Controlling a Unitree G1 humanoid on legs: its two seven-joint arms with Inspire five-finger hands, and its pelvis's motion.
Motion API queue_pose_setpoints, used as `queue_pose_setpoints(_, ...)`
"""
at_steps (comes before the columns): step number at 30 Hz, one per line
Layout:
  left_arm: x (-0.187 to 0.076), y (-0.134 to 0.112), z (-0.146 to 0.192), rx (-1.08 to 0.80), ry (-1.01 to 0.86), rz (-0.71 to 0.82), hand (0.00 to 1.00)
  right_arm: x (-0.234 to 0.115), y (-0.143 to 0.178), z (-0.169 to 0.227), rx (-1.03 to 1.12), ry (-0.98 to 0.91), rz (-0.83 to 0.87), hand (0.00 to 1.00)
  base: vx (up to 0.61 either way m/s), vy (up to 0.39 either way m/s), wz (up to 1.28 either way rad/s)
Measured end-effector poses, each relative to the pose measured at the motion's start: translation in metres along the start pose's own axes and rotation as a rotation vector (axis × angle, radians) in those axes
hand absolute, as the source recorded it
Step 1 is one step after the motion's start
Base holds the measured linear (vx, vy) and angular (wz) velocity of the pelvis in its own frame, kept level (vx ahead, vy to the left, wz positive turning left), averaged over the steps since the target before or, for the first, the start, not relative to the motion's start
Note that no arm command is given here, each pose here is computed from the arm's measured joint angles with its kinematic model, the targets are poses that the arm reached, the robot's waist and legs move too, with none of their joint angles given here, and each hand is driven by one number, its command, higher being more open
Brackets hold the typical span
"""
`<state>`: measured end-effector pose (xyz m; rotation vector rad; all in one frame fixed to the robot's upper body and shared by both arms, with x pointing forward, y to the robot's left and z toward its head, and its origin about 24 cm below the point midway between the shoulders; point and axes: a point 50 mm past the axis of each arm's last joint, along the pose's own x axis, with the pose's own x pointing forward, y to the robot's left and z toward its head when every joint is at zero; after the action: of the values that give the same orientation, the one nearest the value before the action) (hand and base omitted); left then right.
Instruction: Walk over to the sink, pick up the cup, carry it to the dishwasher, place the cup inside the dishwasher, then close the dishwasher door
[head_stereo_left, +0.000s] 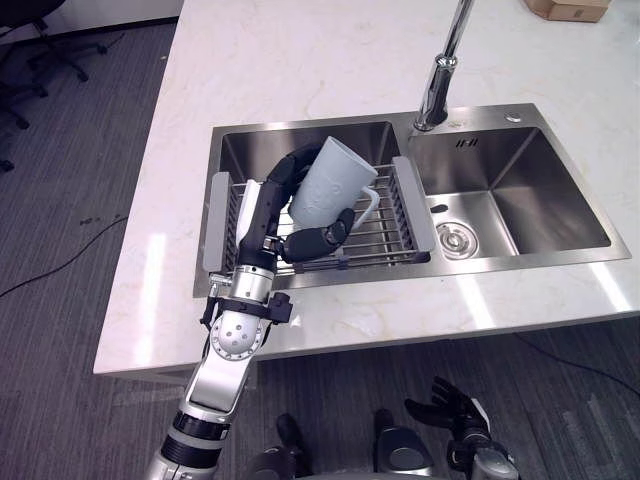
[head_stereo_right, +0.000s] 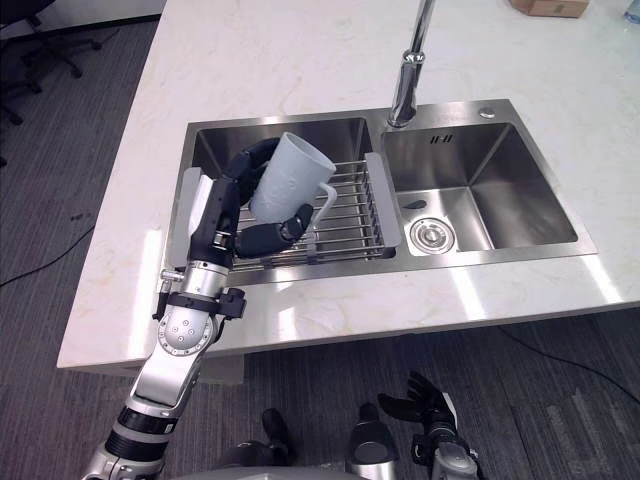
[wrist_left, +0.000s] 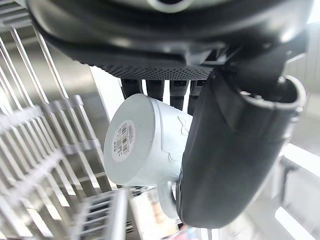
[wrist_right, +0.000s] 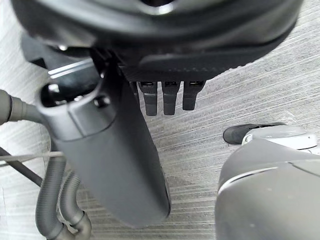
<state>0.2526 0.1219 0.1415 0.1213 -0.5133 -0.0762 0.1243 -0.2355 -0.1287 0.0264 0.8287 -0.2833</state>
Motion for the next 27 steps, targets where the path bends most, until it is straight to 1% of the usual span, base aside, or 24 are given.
queue_pose_setpoints(4, -0.006, -0.001, 0.006, -0.137, -0.012, 0.045, 0.3, -0.002, 0.0, 0.004, 0.009, -0.031, -0.008, 0.9, 0.02, 0.03, -0.26)
queue_pose_setpoints(8, -0.007, -0.01, 0.013, -0.188, -0.039, 0.03, 0.3, -0.003, 0.002, 0.008, 0.019, -0.055, -0.018, 0.9, -0.04, 0.005, -0.1)
queue_pose_setpoints(10, -0.008, -0.018, 0.015, -0.218, -0.042, 0.014, 0.3, -0.004, 0.001, 0.006, 0.049, -0.056, -0.036, 0.9, -0.07, 0.033, 0.17)
queue_pose_setpoints(12, -0.007, -0.019, 0.018, -0.227, -0.056, 0.015, 0.3, -0.004, 0.003, 0.01, 0.062, -0.071, -0.04, 0.9, -0.11, -0.006, 0.22)
queue_pose_setpoints(15, -0.013, -0.013, 0.013, -0.239, -0.029, 0.046, 0.3, -0.005, 0.008, 0.007, 0.065, -0.064, -0.03, 0.9, -0.11, -0.085, 0.31)
queue_pose_setpoints(17, -0.016, -0.003, 0.014, -0.229, -0.033, 0.1, 0.3, -0.002, 0.012, 0.016, 0.051, -0.092, -0.014, 0.9, -0.15, -0.149, 0.02)
queue_pose_setpoints(19, -0.016, 0.001, 0.013, -0.238, -0.026, 0.132, 0.3, 0.006, 0.017, 0.038, 0.035, -0.155, 0.004, 0.9, -0.16, -0.11, 0.19)
queue_pose_setpoints(22, -0.026, -0.006, 0.005, -0.263, 0.041, 0.115, 0.3, 0.007, 0.017, 0.038, 0.03, -0.149, -0.003, 0.9, -0.24, -0.158, 0.46)
queue_pose_setpoints(24, -0.026, -0.011, 0.007, -0.285, 0.031, 0.089, 0.3, 0.007, 0.011, 0.04, 0.047, -0.163, -0.042, 0.9, -0.24, -0.103, 0.73)
queue_pose_setpoints(27, -0.027, -0.025, 0.013, -0.334, 0.012, 0.021, 0.3, 0.005, -0.001, 0.037, 0.052, -0.16, -0.094, 0.9, -0.25, -0.015, 0.69)
